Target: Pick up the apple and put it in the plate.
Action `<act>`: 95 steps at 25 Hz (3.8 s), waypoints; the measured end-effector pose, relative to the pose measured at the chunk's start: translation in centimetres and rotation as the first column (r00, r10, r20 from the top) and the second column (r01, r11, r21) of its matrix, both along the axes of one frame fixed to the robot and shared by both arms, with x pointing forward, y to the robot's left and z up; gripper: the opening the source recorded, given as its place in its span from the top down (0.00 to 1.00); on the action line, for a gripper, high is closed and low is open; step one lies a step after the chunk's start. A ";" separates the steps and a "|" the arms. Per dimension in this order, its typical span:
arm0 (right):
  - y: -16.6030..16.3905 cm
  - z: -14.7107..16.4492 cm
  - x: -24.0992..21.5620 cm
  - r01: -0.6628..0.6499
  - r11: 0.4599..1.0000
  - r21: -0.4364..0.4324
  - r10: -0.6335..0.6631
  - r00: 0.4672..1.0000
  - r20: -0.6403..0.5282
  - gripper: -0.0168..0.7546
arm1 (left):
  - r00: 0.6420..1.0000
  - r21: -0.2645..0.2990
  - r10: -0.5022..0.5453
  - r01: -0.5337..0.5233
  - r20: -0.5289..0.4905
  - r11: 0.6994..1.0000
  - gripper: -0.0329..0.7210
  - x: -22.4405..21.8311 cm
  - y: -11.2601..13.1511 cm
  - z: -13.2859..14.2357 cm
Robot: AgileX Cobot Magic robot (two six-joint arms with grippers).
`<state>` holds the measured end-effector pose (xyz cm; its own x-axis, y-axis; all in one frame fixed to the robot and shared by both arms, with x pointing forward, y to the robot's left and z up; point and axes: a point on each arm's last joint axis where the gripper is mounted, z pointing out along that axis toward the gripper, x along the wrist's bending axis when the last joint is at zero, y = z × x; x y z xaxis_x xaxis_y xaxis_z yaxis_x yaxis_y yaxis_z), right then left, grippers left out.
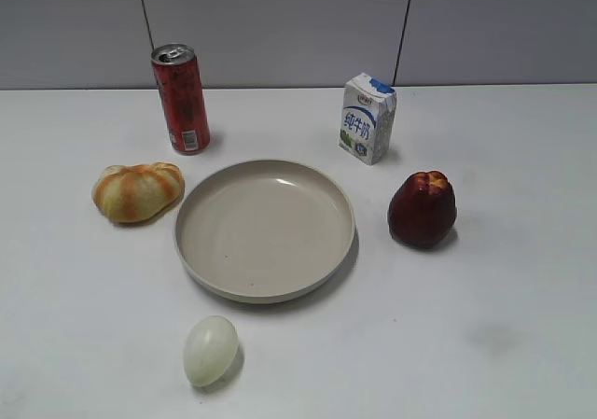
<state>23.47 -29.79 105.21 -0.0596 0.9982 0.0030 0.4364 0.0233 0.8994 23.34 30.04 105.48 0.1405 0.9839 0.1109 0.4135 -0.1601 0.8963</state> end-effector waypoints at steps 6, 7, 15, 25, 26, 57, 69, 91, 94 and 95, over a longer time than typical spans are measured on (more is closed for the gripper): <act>0.0 0.0 0.0 0.000 1.000 0.000 0.000 1.000 0.000 0.29 | 1.000 0.000 0.000 0.000 0.000 1.000 0.64 0.0 0.0 0.0; 0.0 0.0 0.0 0.000 1.000 0.000 0.000 1.000 0.000 0.29 | 1.000 0.000 0.000 0.000 0.000 1.000 0.64 0.0 0.0 0.0; 0.1 0.2 0.0 -0.010 1.000 0.016 0.010 1.000 0.005 0.29 | 1.000 0.000 0.000 0.000 0.000 1.000 0.64 0.0 0.0 0.0; 0.9 3.0 7.6 -0.024 0.991 0.133 -0.002 0.981 0.192 0.29 | 1.000 0.001 0.001 -0.001 0.000 1.000 0.64 0.0 0.0 0.0; 1.0 2.8 8.8 -0.020 0.990 0.138 -0.002 0.987 0.160 0.29 | 1.000 0.001 0.001 -0.001 0.000 1.000 0.64 0.0 0.0 0.0; 14.0 -10.0 36.8 -0.342 0.940 -0.001 0.210 0.579 -0.787 0.09 | 1.000 0.001 0.001 -0.001 0.000 1.000 0.64 0.0 0.0 0.0; 14.8 -8.5 38.2 -0.325 0.945 0.037 0.209 0.513 -0.833 0.25 | 1.000 0.001 0.001 -0.001 0.000 1.000 0.64 0.0 0.0 0.0; 28.6 -10.1 35.9 -0.596 0.794 0.120 0.447 0.439 -0.779 0.25 | 1.000 0.001 0.001 -0.001 0.000 1.000 0.64 0.0 0.0 0.0; 28.5 -11.6 36.2 -0.596 0.799 0.082 0.409 0.439 -0.800 0.24 | 1.000 0.001 0.001 -0.001 0.000 1.000 0.64 0.0 0.0 0.0; 28.5 -11.8 36.2 -0.593 0.801 0.081 0.406 0.439 -0.802 0.22 | 1.000 0.001 0.001 -0.001 0.000 1.000 0.64 0.0 0.0 0.0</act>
<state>59.70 -1.28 93.44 -0.6163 0.7767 0.1301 0.7848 0.5917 0.1844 23.34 30.05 105.48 0.1399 0.9838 0.1118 0.4135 -0.1606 0.8962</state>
